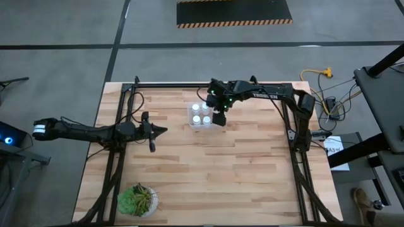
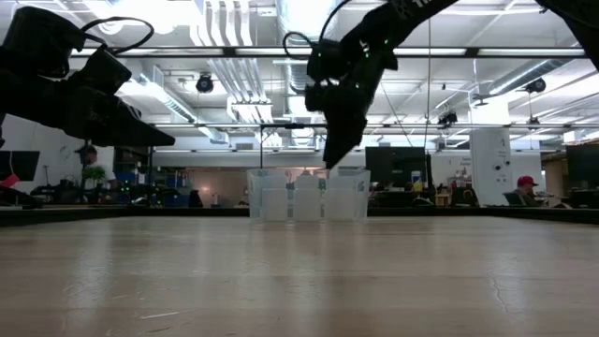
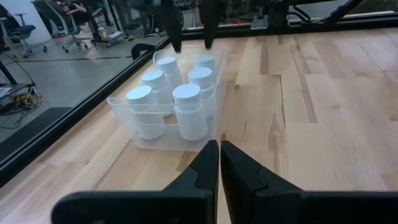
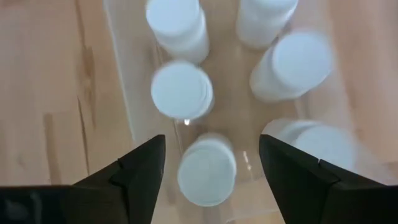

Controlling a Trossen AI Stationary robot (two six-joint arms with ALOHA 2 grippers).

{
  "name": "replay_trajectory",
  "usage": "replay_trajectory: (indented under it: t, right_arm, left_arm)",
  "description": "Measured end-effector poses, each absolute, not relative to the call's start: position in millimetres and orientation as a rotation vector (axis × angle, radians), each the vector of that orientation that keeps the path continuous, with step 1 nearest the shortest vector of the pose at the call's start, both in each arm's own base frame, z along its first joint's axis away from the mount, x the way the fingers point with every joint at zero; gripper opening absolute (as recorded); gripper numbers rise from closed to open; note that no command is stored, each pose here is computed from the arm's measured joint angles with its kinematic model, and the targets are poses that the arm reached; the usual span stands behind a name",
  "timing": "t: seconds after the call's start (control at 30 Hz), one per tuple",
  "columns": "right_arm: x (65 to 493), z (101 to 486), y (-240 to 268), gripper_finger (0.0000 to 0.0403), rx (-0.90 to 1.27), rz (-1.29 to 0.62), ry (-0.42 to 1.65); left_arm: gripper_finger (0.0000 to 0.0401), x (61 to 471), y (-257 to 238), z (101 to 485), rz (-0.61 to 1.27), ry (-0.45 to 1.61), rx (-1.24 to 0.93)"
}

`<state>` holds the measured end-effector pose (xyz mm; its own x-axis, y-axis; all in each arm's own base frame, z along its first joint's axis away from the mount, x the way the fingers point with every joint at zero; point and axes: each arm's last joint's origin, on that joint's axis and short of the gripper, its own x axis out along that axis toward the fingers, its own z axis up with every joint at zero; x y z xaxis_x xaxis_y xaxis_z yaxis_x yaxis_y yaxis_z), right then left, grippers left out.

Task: Pick and place pill bottles into a basket
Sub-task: Return to Home Position

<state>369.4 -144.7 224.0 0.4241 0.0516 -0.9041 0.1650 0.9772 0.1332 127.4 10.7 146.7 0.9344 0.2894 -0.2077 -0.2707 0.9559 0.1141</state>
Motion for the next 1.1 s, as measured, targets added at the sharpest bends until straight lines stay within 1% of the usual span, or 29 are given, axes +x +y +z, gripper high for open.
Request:
replay_trajectory:
  t: [0.2,0.3,0.47,0.63,0.83,0.93,1.1]
  right_arm:
    - [363.8,264.3,-141.4,0.0246,0.169,-0.057,1.009]
    - [359.5,282.1,-136.3,0.0238,0.151,-0.008,0.898]
    - [347.5,297.0,-128.5,0.0222,0.098,0.03,0.718]
    - [325.0,287.9,-120.2,0.0213,0.061,0.003,0.552]
    - [291.1,268.8,-106.4,0.021,0.071,-0.03,0.345]
    - [273.1,261.3,-97.9,0.021,0.08,-0.033,0.282]
    - [246.0,249.0,-81.7,0.021,0.073,-0.016,0.247]
  left_arm:
    - [0.0,127.4,10.7,146.7,0.287,0.225,0.085]
    - [0.0,127.4,10.7,146.8,0.287,0.224,0.085]
    - [0.0,127.0,10.7,147.7,0.287,0.216,0.084]
    - [0.0,125.3,10.7,151.0,0.288,0.183,0.085]
    - [0.0,121.7,10.3,158.1,0.281,0.114,0.083]
    - [0.0,120.1,8.4,160.9,0.216,0.083,0.074]
    - [0.0,117.6,5.0,163.7,0.102,0.05,0.067]
